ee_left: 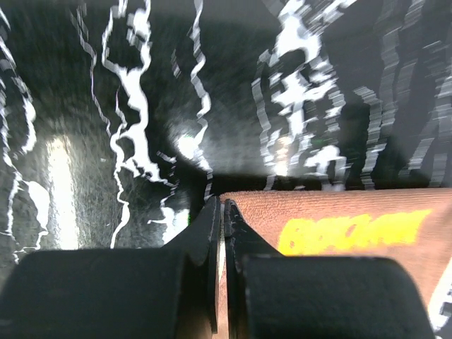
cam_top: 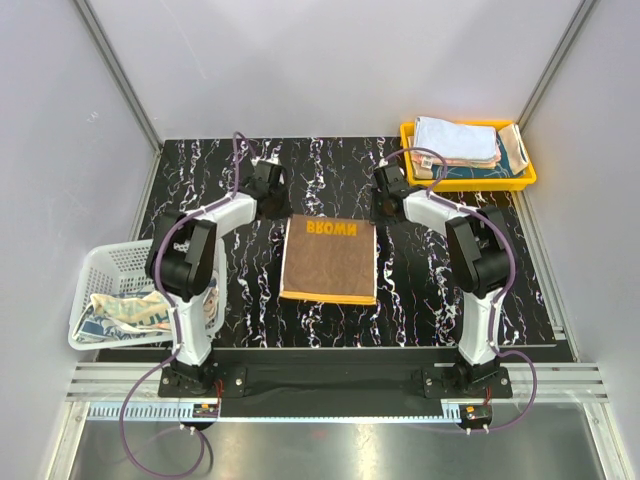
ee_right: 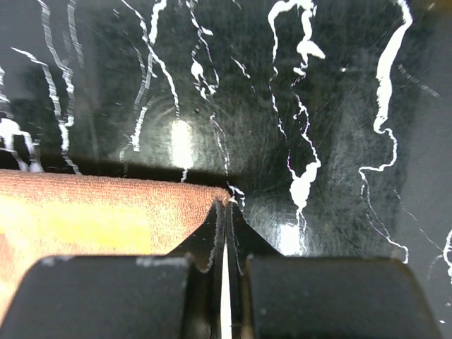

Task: Fold and stack the towels
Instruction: Fold the towel

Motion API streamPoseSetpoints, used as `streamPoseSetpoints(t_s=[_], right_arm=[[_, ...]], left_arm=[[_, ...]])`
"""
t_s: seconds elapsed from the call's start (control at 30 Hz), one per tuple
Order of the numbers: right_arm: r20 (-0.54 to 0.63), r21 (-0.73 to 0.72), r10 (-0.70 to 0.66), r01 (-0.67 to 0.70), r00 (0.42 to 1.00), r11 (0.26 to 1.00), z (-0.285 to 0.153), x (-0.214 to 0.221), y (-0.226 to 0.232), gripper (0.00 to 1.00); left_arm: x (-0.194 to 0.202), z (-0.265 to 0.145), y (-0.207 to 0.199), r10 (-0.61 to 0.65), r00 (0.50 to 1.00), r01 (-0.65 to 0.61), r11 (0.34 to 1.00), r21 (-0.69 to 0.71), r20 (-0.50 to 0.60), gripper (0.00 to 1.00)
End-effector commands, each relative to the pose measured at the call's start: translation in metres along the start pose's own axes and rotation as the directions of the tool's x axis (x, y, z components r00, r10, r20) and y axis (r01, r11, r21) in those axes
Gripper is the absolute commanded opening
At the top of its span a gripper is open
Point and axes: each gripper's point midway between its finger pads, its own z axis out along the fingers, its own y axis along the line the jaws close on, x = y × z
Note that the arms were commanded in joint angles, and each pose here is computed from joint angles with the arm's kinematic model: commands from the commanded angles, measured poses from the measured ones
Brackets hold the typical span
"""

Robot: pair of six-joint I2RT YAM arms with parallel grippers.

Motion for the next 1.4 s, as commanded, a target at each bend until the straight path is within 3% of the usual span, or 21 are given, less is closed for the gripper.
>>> streamPoseSetpoints(t_s=[0.0, 0.37, 0.93, 1.37], right_arm=[[0.158, -0.014, 0.007, -0.004, 0.987, 1.0, -0.036, -0.051, 0.004, 0.0], [0.24, -0.122, 0.052, -0.023, 0.969, 0.992, -0.085, -0.052, 0.014, 0.0], [0.176, -0.232, 0.059, -0.017, 0.983, 0.973, -0.126, 0.032, 0.033, 0.0], [0.14, -0.223, 0.045, -0.013, 0.989, 0.975, -0.132, 0.081, 0.034, 0.0]], left_arm=[[-0.053, -0.037, -0.026, -0.011, 0.985, -0.006, 0.995, 0.1, 0.174, 0.0], [-0.045, -0.078, -0.026, -0.093, 0.966, 0.054, 0.985, 0.164, 0.243, 0.0], [0.029, -0.101, 0.003, -0.084, 0.982, 0.072, 0.994, 0.079, 0.168, 0.0], [0.063, -0.113, 0.015, -0.065, 0.99, 0.059, 0.997, 0.055, 0.123, 0.0]])
